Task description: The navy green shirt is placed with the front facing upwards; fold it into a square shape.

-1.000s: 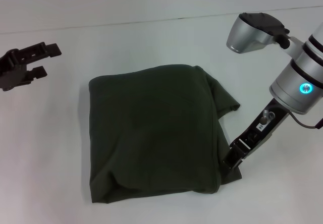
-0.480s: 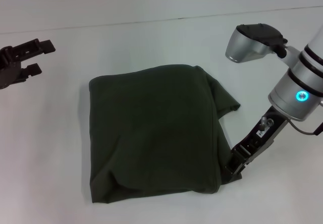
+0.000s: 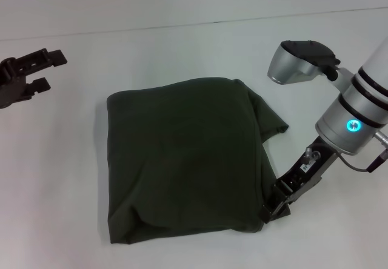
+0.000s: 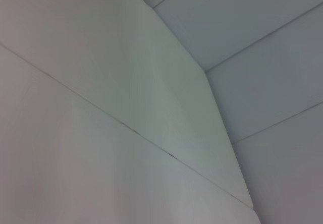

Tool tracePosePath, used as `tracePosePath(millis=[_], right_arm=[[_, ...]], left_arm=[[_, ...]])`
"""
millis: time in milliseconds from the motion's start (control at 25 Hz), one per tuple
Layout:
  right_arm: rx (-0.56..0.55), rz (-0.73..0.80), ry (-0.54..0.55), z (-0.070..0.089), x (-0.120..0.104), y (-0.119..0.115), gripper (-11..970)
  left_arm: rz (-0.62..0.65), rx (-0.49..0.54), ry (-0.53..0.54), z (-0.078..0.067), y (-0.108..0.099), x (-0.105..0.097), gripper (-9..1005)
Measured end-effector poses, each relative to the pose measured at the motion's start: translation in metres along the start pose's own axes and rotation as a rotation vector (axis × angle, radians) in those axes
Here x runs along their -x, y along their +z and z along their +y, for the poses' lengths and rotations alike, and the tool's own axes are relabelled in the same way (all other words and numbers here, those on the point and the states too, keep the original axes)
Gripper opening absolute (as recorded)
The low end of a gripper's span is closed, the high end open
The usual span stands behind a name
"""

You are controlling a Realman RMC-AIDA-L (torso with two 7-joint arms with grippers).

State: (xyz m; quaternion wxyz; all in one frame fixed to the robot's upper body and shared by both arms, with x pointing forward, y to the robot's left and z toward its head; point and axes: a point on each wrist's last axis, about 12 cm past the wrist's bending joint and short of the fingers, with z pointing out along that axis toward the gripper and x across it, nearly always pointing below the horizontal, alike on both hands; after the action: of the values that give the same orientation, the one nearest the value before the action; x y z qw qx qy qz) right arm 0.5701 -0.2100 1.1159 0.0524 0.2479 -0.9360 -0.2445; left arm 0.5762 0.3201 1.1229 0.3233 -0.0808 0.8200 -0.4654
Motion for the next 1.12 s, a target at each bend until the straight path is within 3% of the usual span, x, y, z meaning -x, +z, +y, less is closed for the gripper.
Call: tracePosePath(millis=[1120], right_arm=[[0.054,-0.054,0.003,0.002,0.006,0.011,354]], left_arm=[[-0.002,0.001,0.000,0.000,0.000,0.000,948]])
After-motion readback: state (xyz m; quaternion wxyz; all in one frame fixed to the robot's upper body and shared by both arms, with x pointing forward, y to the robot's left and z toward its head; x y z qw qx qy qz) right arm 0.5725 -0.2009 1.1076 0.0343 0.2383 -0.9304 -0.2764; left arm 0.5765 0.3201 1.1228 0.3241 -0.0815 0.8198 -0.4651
